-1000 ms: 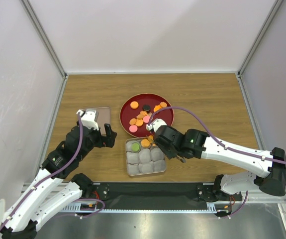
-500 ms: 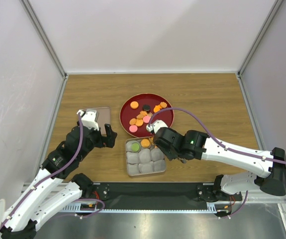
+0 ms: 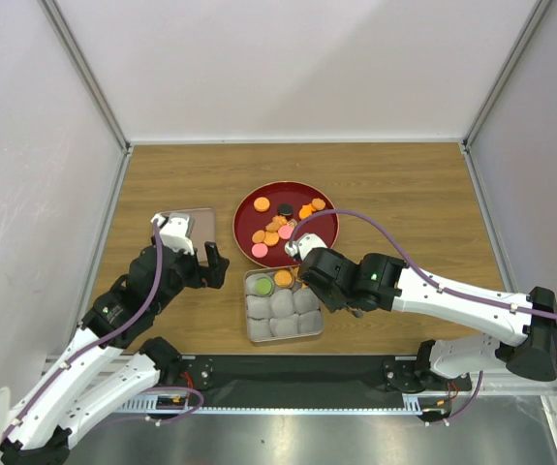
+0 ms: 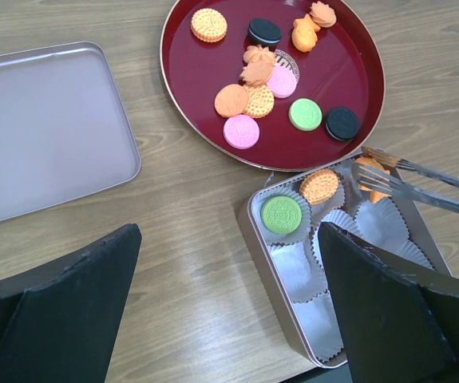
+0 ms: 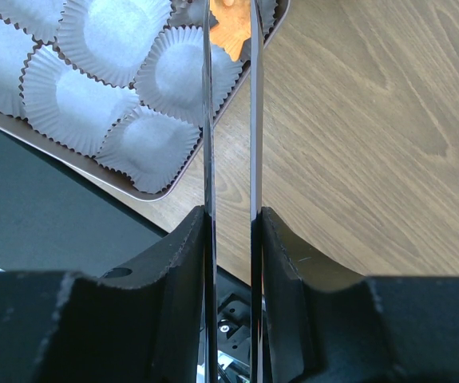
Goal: Pack the cookies
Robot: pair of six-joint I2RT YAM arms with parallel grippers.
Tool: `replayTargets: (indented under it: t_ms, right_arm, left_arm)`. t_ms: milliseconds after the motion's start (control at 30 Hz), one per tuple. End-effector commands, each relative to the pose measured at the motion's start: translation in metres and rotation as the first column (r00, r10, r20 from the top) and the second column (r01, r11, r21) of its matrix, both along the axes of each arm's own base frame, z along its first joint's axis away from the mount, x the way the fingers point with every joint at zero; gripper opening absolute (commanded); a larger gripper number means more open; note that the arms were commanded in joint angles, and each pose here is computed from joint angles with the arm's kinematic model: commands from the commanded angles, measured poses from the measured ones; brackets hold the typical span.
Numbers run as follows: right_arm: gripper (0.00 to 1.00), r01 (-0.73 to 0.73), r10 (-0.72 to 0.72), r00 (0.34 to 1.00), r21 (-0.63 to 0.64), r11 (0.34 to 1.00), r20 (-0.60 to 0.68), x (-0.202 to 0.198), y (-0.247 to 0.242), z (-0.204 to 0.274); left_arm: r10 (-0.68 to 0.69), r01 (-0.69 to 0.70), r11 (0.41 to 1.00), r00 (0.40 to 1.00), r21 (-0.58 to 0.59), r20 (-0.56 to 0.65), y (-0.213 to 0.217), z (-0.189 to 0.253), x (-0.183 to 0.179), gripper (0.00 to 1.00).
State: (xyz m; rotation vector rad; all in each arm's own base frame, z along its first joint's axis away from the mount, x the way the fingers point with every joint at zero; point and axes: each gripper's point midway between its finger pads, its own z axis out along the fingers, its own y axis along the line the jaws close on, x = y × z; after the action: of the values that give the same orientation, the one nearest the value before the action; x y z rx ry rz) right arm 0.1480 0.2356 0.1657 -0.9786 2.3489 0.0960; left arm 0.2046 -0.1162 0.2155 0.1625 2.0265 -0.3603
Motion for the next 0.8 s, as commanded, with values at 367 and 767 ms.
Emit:
replayTargets:
  t_ms: [367, 767]
  right_arm:
    - [0.22, 0.012, -0.012, 1.000, 0.014, 1.000, 0.021, 0.0025, 0.0033, 0.0025]
    - [0.25, 0.013, -0.013, 1.000, 0.016, 1.000, 0.017, 0.0018, 0.0045, 0.0013]
  left_arm:
    - [0.009, -0.009, 1.000, 1.000, -0.007, 0.024, 0.0000, 0.0080, 0.0017, 1.00]
    - [0.009, -0.009, 1.000, 1.000, -0.008, 0.026, -0.0004, 0.0088, 0.0016, 1.00]
